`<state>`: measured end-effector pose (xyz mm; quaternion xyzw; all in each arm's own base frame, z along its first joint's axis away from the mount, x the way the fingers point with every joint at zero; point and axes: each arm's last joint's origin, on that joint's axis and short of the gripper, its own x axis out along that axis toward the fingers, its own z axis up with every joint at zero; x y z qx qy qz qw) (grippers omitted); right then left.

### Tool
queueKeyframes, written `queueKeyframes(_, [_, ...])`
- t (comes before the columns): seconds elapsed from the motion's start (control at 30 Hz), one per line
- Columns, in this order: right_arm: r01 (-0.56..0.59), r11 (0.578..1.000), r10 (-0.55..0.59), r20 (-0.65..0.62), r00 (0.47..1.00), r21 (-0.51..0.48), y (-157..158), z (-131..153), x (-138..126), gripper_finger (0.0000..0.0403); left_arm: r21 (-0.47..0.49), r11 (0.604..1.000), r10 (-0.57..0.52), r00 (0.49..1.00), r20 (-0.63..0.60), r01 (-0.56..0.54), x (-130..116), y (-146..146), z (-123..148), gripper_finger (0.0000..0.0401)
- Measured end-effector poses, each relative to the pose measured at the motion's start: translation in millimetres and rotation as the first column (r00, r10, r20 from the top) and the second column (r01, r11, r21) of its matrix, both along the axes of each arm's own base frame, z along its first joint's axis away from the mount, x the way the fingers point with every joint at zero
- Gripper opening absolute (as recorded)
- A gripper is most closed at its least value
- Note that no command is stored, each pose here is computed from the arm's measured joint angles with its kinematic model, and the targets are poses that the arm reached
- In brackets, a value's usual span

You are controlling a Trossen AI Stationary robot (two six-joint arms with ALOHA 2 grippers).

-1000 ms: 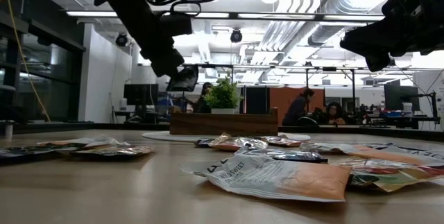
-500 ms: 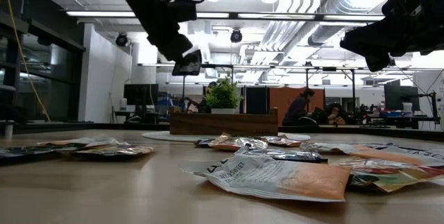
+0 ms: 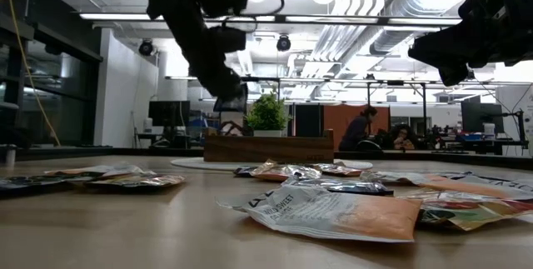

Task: Pick & Place Tea
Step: Put the black tea bag into the left section of the wooden organizer

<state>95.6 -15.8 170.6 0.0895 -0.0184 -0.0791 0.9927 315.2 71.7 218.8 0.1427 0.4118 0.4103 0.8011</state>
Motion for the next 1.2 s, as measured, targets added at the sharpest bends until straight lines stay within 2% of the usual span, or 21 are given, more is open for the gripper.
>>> queueKeyframes(0.27, [0.0, 1.0, 0.0, 0.0, 1.0, 0.0, 0, 0, 0, 0.0142, -0.01, 1.0, 0.014, 1.0, -0.005, -0.014, 10, 8, -18, 0.0])
queueKeyframes(0.5, [0.0, 1.0, 0.0, 0.0, 1.0, 0.0, 0, 0, 0, 0.0142, -0.02, 0.999, 0.027, 1.0, 0.013, -0.027, 14, 14, -24, 0.0])
queueKeyframes(0.8, [0.0, 1.0, 0.0, 0.0, 1.0, 0.0, 0, 0, 0, 0.0142, -0.065, 0.997, 0.038, 0.999, -0.016, -0.039, 16, 19, -40, 0.0])
queueKeyframes(1.2, [0.0, 1.0, 0.0, 0.0, 1.0, 0.0, 0, 0, 0, 0.0142, -0.097, 0.994, 0.044, 0.999, -0.016, -0.045, 14, 19, -42, 0.0])
